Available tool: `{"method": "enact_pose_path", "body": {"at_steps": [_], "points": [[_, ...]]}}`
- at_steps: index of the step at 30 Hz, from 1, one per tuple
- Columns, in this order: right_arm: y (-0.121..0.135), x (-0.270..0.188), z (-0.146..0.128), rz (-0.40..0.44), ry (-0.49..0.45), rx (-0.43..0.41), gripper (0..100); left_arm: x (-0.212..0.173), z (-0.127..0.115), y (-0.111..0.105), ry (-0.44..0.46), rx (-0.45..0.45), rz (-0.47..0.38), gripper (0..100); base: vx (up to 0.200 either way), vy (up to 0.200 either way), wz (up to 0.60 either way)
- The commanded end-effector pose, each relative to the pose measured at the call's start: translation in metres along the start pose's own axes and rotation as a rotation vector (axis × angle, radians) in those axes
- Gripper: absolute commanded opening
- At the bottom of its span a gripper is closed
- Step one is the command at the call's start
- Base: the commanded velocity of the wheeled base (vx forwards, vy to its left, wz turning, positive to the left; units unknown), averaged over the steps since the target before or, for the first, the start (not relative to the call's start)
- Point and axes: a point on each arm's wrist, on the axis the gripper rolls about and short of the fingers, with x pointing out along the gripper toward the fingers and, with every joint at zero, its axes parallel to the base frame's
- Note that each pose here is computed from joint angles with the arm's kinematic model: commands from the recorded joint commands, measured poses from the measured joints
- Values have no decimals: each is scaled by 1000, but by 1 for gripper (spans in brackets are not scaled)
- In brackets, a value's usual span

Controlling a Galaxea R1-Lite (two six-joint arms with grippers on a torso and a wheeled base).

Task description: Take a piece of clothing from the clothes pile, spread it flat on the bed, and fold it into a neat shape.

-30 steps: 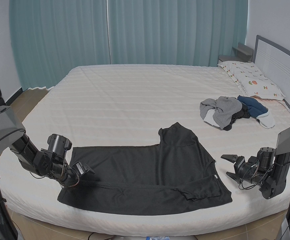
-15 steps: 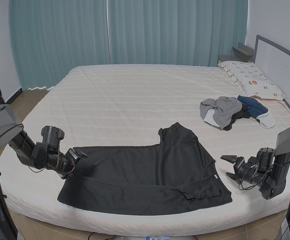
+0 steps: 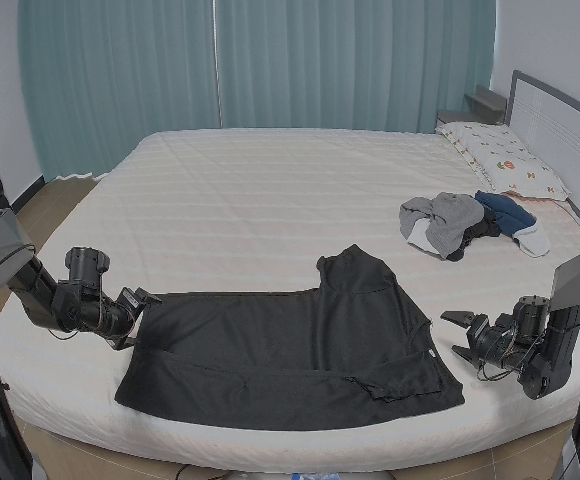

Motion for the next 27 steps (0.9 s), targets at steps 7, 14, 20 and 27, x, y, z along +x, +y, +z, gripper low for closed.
{"method": "enact_pose_path", "body": {"at_steps": [7, 14, 20, 27], "points": [[0, 0, 0, 0, 0, -2, 100, -10, 5, 20, 62, 141, -15, 100, 0, 0, 0], [0, 1, -1, 1, 1, -3, 100, -6, -4, 26, 113, 239, -27, 100, 0, 0, 0], [-1, 2, -2, -3, 3, -21, 100, -4, -9, 24, 134, 269, -27, 100, 0, 0, 0], [-2, 2, -5, -9, 12, -22, 100, -2, -13, 25, 139, 276, -17, 100, 0, 0, 0]]}}
